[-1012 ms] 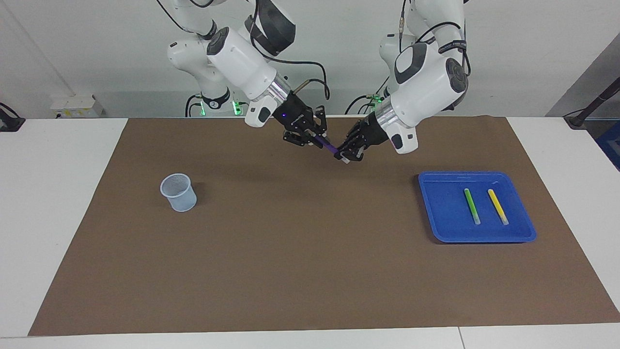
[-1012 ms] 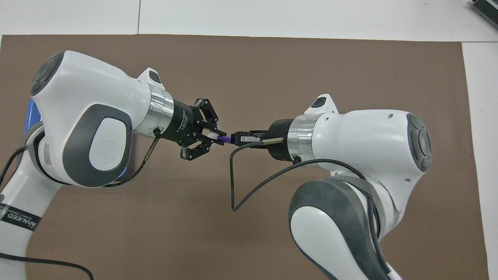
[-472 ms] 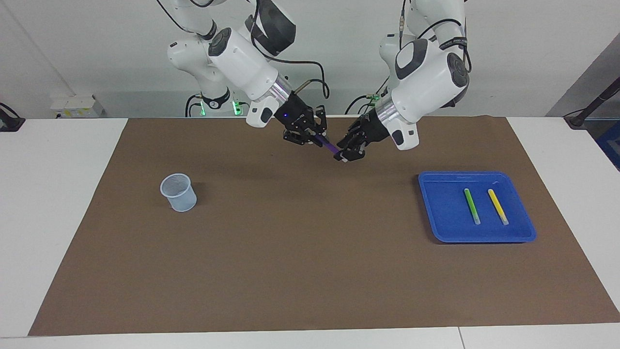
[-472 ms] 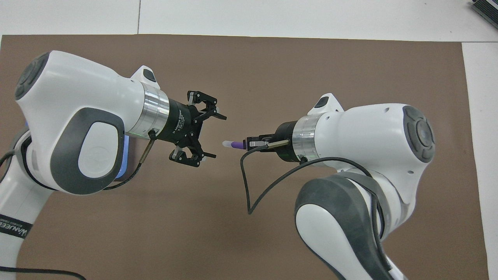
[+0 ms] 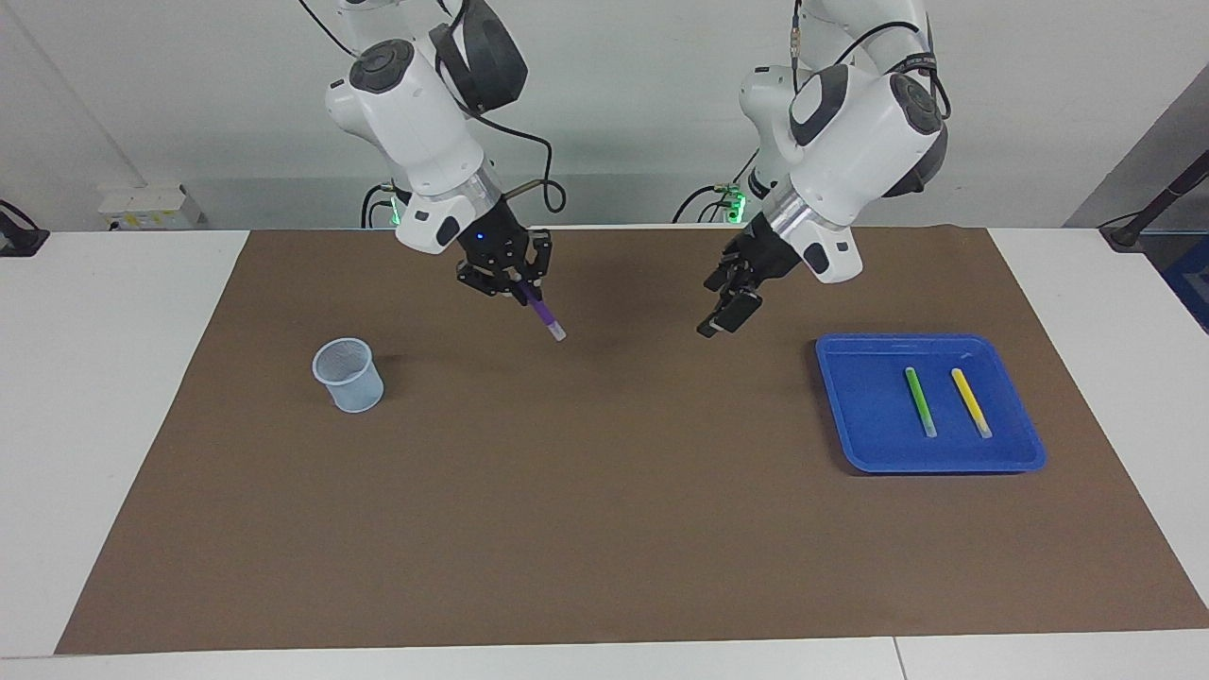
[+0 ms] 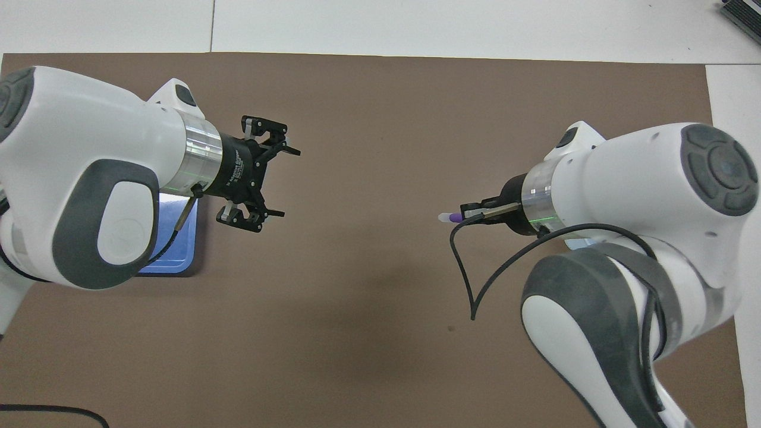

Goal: Transfer and insert pens with both arms
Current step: 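Carry the pen into the cup with the right gripper while the left gripper returns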

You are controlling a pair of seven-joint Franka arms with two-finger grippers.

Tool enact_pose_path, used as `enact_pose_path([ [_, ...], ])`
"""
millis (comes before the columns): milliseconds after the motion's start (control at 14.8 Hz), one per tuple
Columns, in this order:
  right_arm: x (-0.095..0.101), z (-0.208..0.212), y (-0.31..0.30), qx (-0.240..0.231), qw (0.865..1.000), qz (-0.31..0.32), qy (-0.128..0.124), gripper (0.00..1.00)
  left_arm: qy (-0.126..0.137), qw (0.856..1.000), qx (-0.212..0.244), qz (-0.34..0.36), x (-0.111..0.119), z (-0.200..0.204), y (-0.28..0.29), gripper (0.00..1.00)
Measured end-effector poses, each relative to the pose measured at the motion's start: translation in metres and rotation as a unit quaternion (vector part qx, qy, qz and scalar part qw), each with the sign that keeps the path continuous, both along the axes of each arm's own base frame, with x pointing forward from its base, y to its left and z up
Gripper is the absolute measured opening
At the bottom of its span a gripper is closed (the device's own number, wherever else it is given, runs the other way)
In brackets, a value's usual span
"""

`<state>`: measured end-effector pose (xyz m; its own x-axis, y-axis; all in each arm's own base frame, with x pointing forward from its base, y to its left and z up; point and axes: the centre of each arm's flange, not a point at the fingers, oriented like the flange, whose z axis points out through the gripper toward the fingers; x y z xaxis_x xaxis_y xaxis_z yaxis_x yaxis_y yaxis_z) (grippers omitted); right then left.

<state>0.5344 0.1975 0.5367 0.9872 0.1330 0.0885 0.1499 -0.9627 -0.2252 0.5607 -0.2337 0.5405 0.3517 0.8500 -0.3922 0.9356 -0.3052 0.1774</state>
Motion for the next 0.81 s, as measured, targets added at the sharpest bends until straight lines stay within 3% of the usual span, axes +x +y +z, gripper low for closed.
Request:
enact_pose_path([
  [472,0.001,0.009,-0.071,-0.117,0.993,-0.011,0.003,0.19,-0.073,0.991,0.036,-0.107,0.031,-0.003,0.117,1.00],
  [809,0.006,0.001,-0.109,-0.152,0.988,-0.027,0.004,0.19,-0.110,0.953,0.108,-0.260,0.032,-0.009,0.167,1.00],
])
